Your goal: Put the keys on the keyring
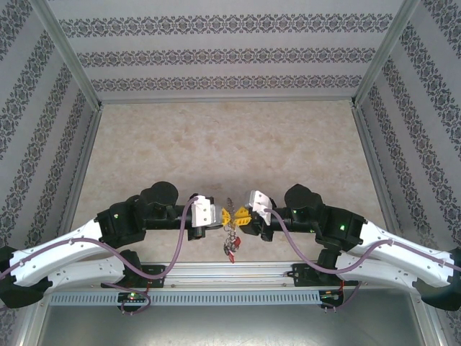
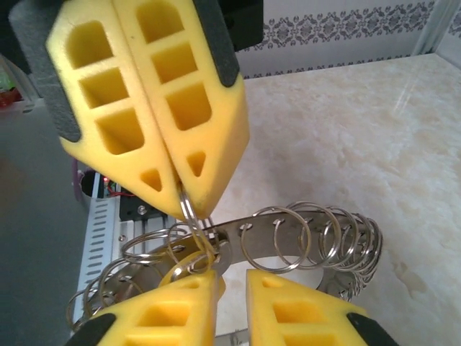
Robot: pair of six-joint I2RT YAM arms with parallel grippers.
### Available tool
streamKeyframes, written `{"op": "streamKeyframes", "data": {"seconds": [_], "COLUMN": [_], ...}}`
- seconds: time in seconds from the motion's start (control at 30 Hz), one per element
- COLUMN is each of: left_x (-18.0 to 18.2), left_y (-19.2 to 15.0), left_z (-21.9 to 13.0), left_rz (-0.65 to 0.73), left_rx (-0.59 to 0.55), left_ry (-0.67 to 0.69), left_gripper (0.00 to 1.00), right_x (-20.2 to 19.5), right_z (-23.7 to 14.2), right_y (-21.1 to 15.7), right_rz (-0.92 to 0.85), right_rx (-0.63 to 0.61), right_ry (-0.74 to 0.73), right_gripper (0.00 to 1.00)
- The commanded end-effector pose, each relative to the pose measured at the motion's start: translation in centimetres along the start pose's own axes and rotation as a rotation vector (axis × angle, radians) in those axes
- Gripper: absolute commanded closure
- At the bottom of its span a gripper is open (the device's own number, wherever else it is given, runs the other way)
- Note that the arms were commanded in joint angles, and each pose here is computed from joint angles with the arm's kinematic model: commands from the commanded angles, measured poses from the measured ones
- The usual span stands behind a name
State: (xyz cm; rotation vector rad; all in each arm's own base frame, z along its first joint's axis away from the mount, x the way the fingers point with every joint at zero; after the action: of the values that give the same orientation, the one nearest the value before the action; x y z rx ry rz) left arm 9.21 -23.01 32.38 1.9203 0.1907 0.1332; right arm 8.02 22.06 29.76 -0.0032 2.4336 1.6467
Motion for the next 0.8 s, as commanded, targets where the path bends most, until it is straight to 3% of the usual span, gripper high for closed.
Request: {"op": "streamKeyframes", "data": {"seconds": [0.0,0.43,0.77], "left_x": [-0.1,-0.1,-0.2], "left_y": [1.6,1.5,1.5], "left_z": [-0.6,-0.6,-0.8], "left_rz": [0.011,0.017,0.014], "left_rx": [-0.095,-0.104,-0.119], "left_ry": [-0.010,-0.013,-0.017], "left_gripper": [1.00,1.00,1.00], "right_x": [0.3,1.1,0.7], "right_z": [-0.6,-2.0,-2.2], "right_y": [1.9,2.9,2.7], "right_rz": [-0.025,-0.024,-0.012], "right_rx": [-0.095,-0.212,-0.209], "right_ry": [0.034,0.074,0.030], "right_gripper": [0.83,0.78,0.79]}}
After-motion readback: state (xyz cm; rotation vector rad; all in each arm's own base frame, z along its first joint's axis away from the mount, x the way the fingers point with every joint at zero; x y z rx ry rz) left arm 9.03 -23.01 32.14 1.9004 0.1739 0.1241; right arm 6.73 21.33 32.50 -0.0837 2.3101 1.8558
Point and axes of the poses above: each hand's point on the last joint's axis, 136 mm out from that joint toward the fingers, its own z axis out along the fingers, its own x axis along the line the jaws close on, y = z × x, the point moved 7 cm from there along -z, back along the fingers, and after that the axes turned 13 degrees about -z, right-handed, at the moved point
